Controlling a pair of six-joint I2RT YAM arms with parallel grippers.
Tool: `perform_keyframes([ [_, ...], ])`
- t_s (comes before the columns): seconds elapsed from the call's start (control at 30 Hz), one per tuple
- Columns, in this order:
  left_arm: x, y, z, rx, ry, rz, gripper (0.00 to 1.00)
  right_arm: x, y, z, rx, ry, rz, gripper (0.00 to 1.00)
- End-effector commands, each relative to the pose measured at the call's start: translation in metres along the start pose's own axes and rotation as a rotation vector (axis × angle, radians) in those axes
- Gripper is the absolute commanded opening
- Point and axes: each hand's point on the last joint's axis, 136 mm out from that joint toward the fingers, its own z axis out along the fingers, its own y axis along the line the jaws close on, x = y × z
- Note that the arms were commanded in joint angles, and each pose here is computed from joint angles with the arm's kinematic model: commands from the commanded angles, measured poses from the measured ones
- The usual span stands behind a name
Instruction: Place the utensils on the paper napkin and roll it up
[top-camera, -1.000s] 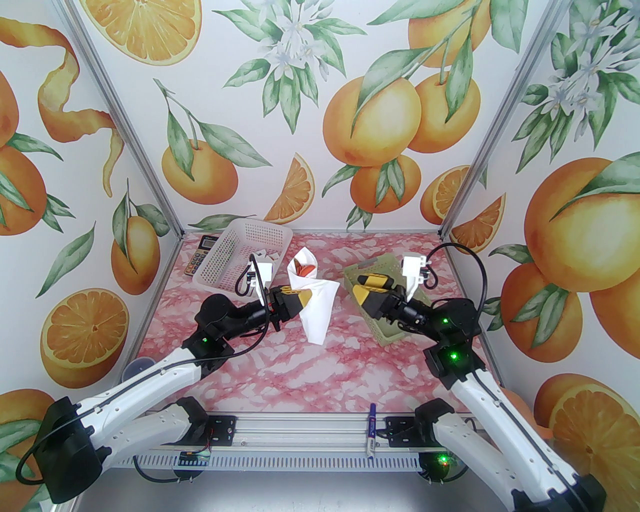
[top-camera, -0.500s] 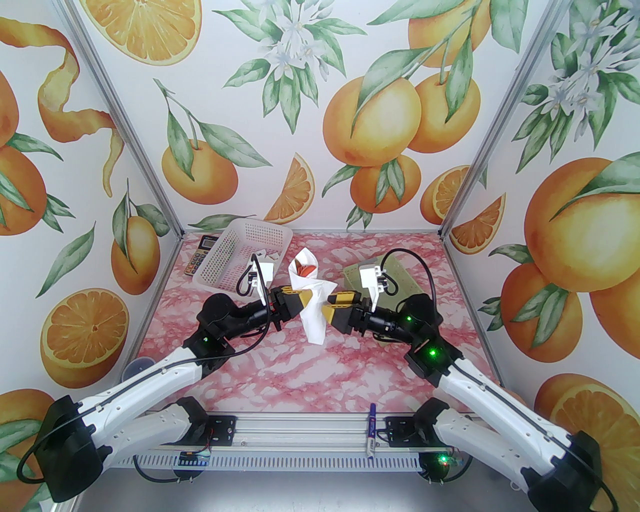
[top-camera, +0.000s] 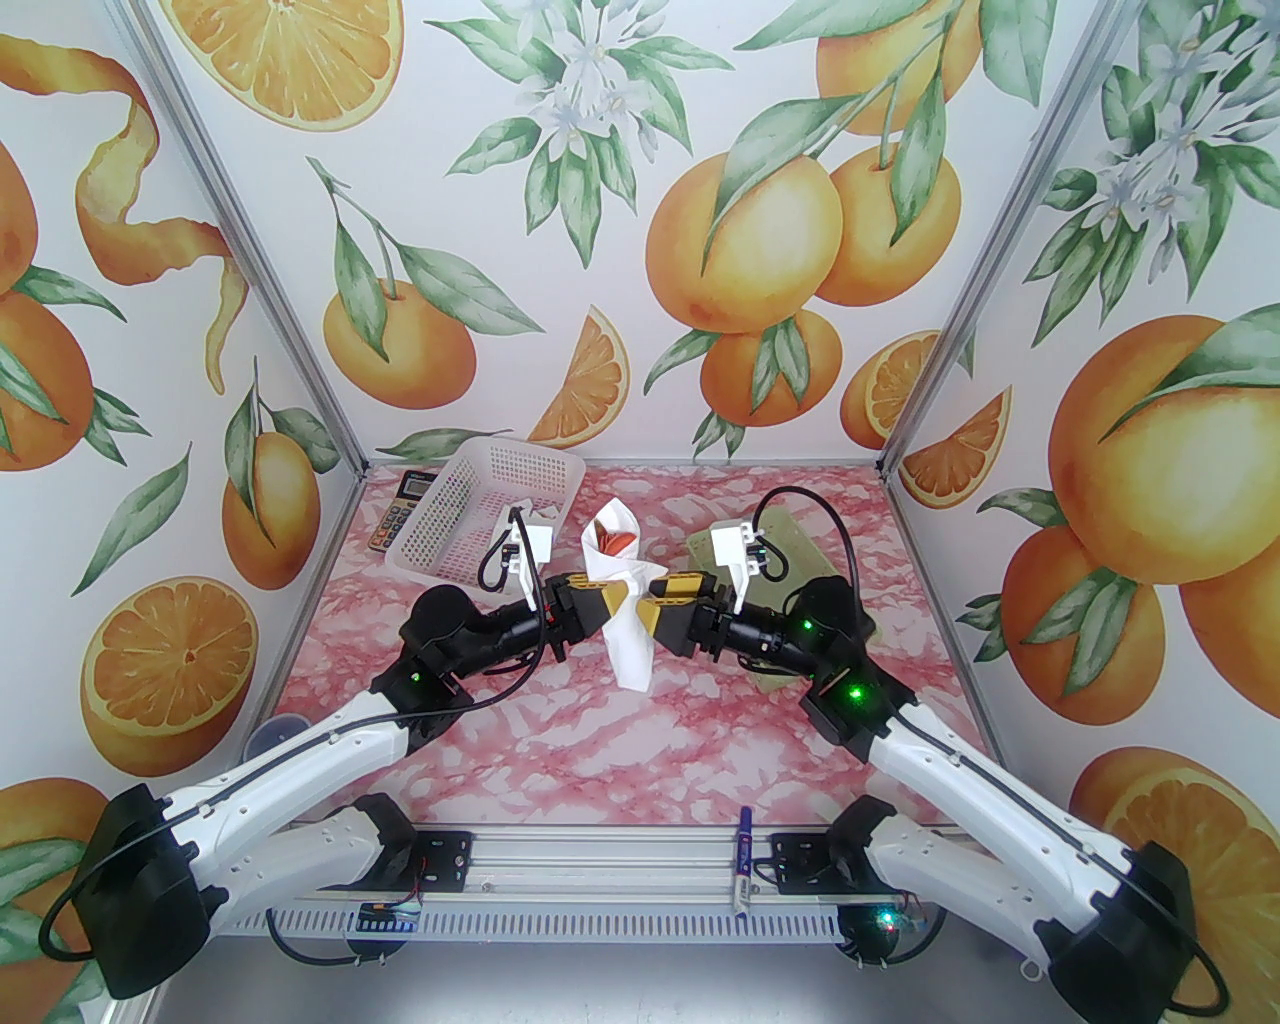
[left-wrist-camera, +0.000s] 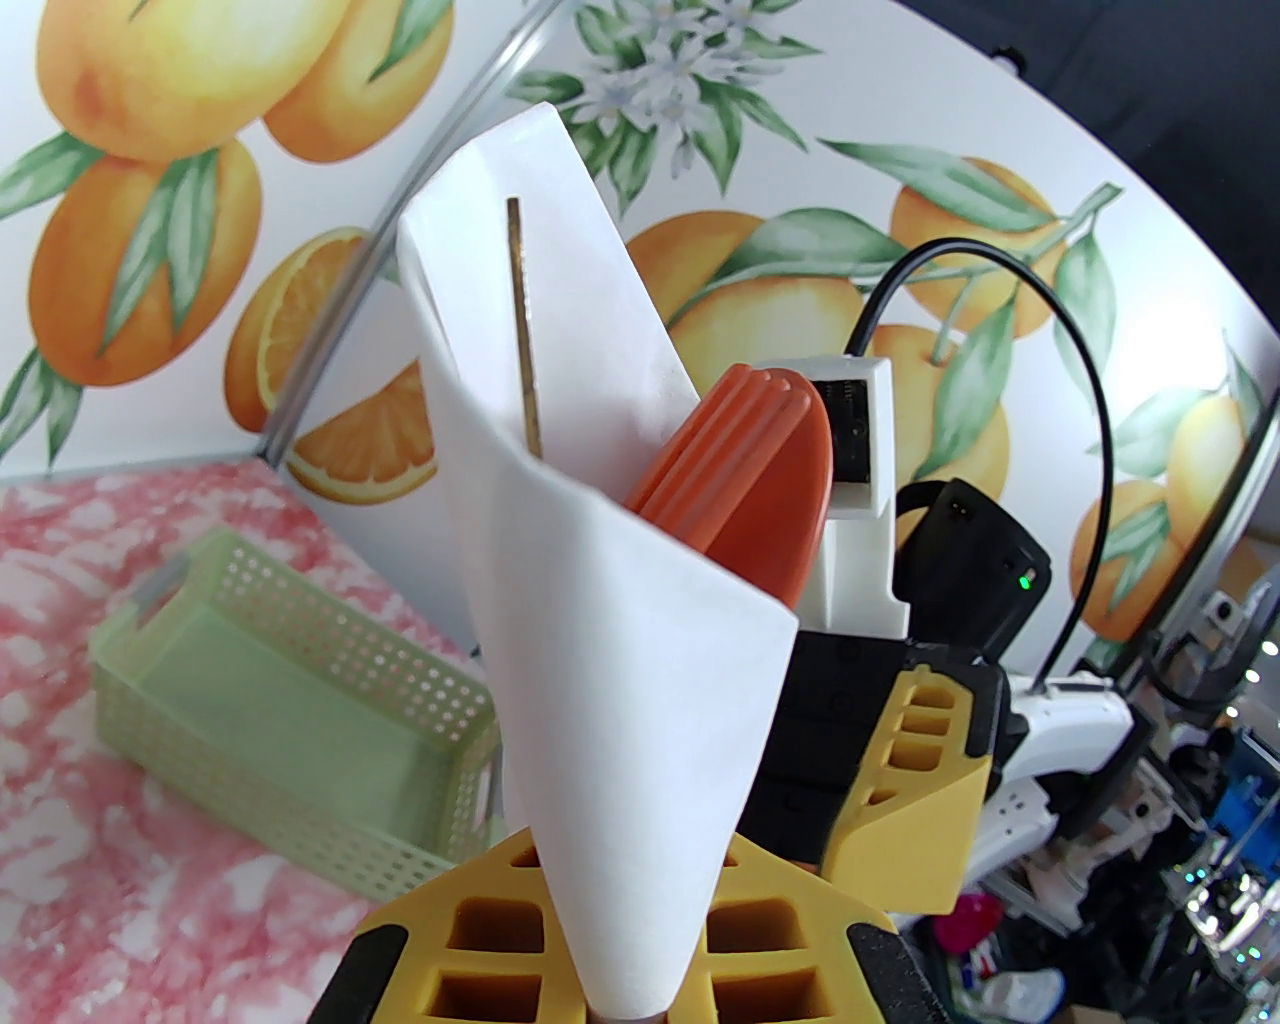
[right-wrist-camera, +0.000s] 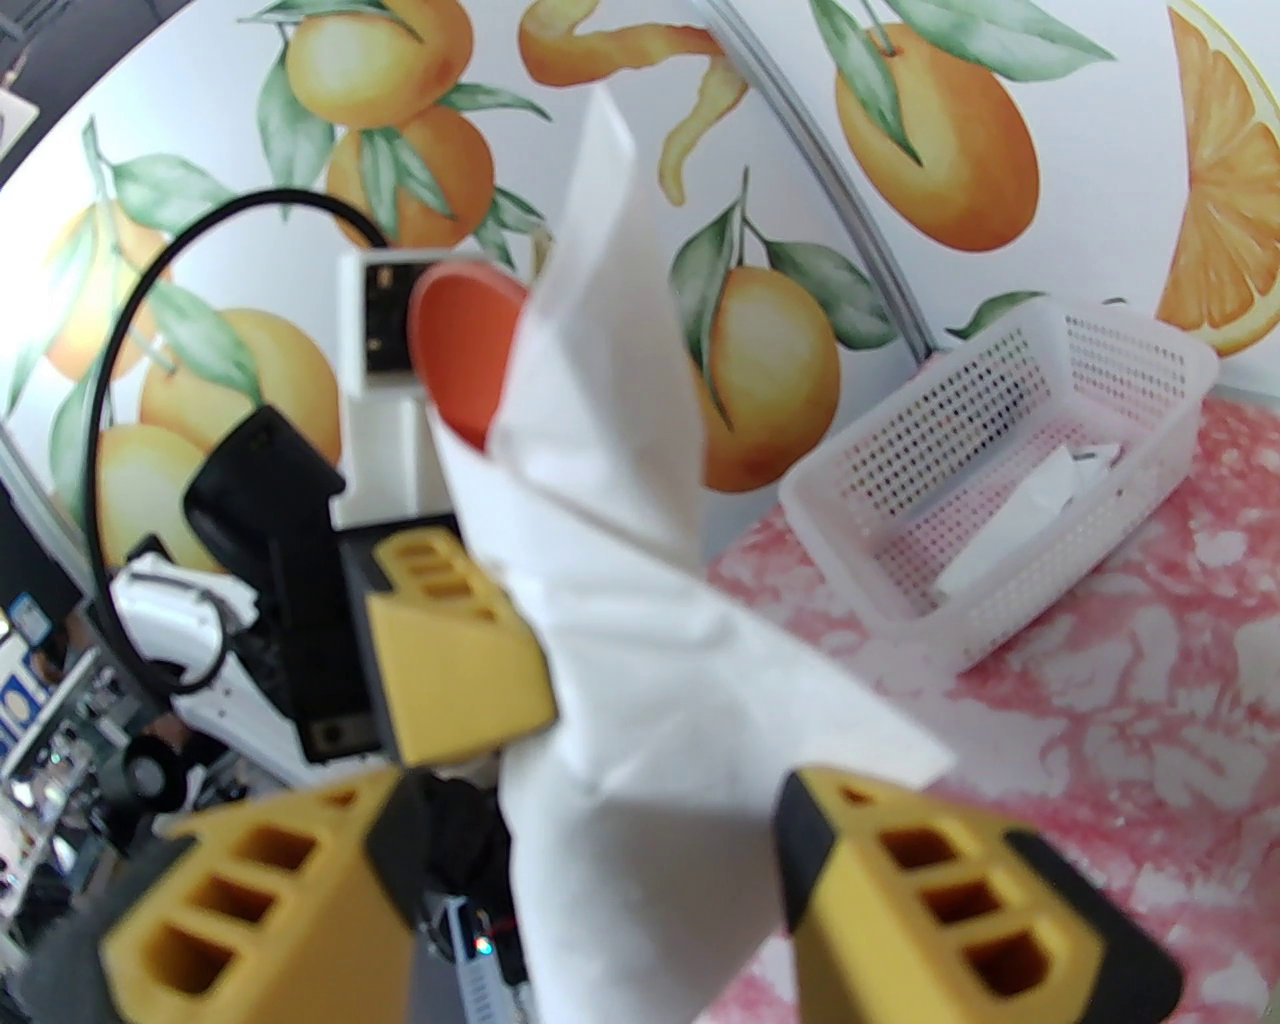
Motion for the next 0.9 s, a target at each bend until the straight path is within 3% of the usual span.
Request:
perform_keyframes([
  [0.0,-0.012,-0.013,0.001,0.046,-0.037,0.014,0.00,-0.002,0.008,0.003,-0.031,-0.008,-0.022,0.57],
  [0.47,-0.013,-0.008,0.000,0.013,-0.038,0.019,0.00,0.022,0.006,-0.004,0.006,0.049,0.000,0.50],
  [0.87,-0.008,-0.002,-0.003,-0.035,-0.016,0.033,0.00,0.023,0.009,-0.021,0.065,0.053,-0.026,0.52],
])
